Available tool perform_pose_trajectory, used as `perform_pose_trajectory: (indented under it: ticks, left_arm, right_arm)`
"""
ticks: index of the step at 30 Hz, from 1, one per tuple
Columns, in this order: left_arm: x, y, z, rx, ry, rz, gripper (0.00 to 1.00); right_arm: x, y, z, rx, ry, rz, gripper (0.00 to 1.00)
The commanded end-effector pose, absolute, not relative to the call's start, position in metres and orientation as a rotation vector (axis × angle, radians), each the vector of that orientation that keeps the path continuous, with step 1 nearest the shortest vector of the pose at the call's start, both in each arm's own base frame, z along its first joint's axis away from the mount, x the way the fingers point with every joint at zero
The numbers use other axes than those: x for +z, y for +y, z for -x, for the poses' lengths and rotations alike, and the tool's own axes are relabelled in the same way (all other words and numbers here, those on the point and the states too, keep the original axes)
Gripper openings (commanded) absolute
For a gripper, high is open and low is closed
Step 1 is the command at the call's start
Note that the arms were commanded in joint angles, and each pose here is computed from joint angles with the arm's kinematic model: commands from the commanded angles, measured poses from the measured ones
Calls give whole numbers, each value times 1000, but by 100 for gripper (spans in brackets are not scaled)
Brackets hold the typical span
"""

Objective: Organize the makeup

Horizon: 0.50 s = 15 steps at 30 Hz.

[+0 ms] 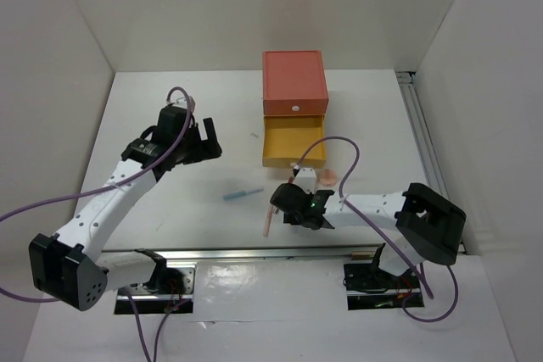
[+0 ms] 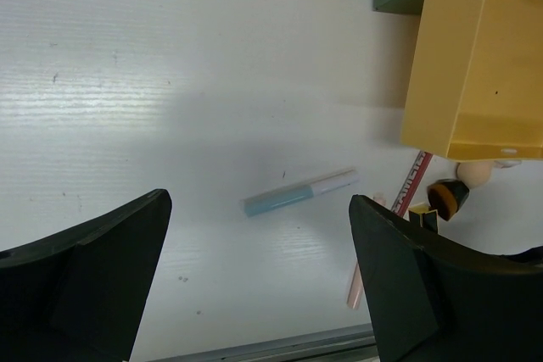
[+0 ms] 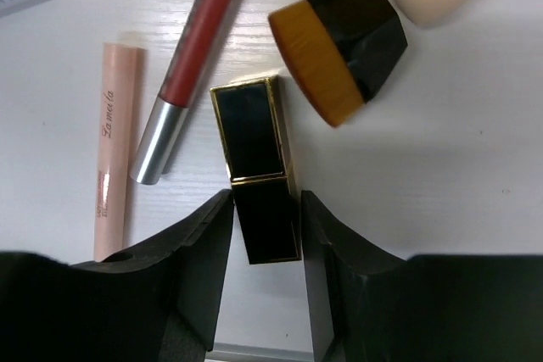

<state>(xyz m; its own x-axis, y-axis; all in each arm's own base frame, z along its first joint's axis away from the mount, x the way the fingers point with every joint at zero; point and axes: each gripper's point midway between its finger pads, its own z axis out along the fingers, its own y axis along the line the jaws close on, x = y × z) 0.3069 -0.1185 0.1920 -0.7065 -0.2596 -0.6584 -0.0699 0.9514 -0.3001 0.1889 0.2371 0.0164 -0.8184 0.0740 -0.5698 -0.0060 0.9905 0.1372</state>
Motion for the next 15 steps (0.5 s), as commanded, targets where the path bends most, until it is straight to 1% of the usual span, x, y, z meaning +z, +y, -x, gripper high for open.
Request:
perform_pose_trajectory:
  ticks: [1,3,5,6,7,10,11,15]
  left_arm:
    - [191,-120,-312,-350,2330,262,100]
    - [189,-120,-312,-350,2330,262,100]
    - [186,-123,-316,-355,2334,247,100]
    - [186,-125,-316,-367,2338,242,100]
    - [181,-126,-313,-369,2351,226,100]
    - [178,-127,-317,-386,2346,203,100]
    - [176,-128,-318,-388,2341,203,100]
    - [168,-138,-316,-450,2346,142,100]
  right_arm:
    - [19,232,-191,183,2482,-128,44]
    - [13,226,-187,165,2493,-133,44]
    - [13,223,-187,149,2490,-133,39]
    - [16,225,-189,155,2485,-124,34]
    - [17,225,-187,161,2493,-122,21]
    - [40,238,-189,206,2466,1,9]
    - [53,246,-186,258,2445,55,4]
    - [102,263,-181,373,2374,280,0]
